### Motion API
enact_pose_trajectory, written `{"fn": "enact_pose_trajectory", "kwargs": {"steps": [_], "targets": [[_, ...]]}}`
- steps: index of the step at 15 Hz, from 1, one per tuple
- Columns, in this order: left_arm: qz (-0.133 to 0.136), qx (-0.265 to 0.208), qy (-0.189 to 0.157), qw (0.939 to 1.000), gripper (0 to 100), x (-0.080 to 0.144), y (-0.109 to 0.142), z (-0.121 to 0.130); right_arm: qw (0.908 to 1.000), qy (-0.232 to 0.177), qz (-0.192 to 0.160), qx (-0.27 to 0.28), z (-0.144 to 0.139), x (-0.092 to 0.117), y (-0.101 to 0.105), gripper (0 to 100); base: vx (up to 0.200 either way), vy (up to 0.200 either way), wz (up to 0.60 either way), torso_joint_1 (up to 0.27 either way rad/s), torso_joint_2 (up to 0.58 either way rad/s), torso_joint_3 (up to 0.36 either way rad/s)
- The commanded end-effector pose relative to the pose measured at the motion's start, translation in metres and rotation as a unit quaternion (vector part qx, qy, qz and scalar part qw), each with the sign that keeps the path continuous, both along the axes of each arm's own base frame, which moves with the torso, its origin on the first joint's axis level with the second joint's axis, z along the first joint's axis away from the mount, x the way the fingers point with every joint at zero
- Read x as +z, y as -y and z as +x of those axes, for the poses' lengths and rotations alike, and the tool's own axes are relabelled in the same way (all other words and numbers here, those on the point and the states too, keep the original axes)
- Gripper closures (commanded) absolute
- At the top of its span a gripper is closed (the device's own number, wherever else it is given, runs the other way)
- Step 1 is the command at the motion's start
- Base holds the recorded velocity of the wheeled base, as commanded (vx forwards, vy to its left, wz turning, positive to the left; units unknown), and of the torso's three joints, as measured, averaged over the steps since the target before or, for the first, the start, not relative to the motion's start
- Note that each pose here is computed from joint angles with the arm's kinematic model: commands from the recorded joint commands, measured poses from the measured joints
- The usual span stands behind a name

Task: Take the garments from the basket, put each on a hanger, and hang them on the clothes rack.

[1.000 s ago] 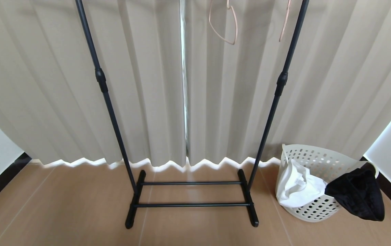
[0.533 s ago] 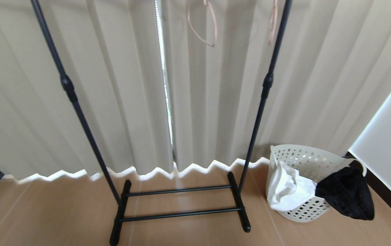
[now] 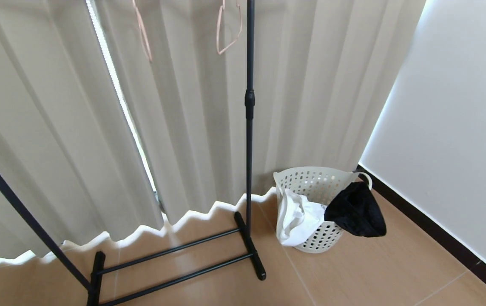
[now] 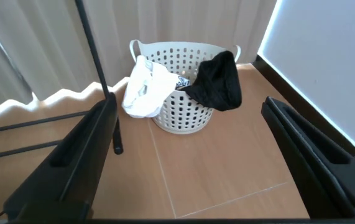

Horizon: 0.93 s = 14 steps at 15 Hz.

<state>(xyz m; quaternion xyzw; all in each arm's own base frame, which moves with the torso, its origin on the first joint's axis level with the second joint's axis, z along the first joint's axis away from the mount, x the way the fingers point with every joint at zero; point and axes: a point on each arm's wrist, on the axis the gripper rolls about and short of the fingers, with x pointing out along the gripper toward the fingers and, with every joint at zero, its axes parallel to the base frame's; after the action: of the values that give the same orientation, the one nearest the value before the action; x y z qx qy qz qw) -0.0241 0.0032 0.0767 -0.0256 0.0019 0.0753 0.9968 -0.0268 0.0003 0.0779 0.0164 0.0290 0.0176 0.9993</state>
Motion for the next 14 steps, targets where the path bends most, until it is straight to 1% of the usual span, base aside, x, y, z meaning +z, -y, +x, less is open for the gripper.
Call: {"fn": "enact_pose_trajectory", "kwargs": {"steps": [1, 2, 12, 14], "targets": [[0.000, 0.000, -0.001, 1.0000, 0, 0.0000, 0.0000, 0.0001, 1.0000, 0.000, 0.000, 0.000, 0.0000, 0.0000, 0.0000, 0, 0.000, -0.200, 0.00, -0.002, 0.01, 0.007], [0.000, 0.000, -0.001, 1.0000, 0, 0.0000, 0.0000, 0.0001, 1.0000, 0.000, 0.000, 0.000, 0.0000, -0.0002, 0.0000, 0, 0.000, -0.200, 0.00, 0.002, 0.00, 0.002], [0.000, 0.001, -0.001, 1.0000, 0, 0.0000, -0.0001, 0.0001, 1.0000, 0.000, 0.000, 0.000, 0.0000, -0.0002, 0.0000, 0, 0.200, 0.000, 0.00, 0.002, 0.00, 0.001], [-0.001, 0.001, -0.001, 1.0000, 0, -0.0003, -0.0001, 0.0002, 1.0000, 0.000, 0.000, 0.000, -0.0001, 0.0002, 0.0000, 0, 0.000, 0.000, 0.00, 0.000, 0.00, 0.000]]}}
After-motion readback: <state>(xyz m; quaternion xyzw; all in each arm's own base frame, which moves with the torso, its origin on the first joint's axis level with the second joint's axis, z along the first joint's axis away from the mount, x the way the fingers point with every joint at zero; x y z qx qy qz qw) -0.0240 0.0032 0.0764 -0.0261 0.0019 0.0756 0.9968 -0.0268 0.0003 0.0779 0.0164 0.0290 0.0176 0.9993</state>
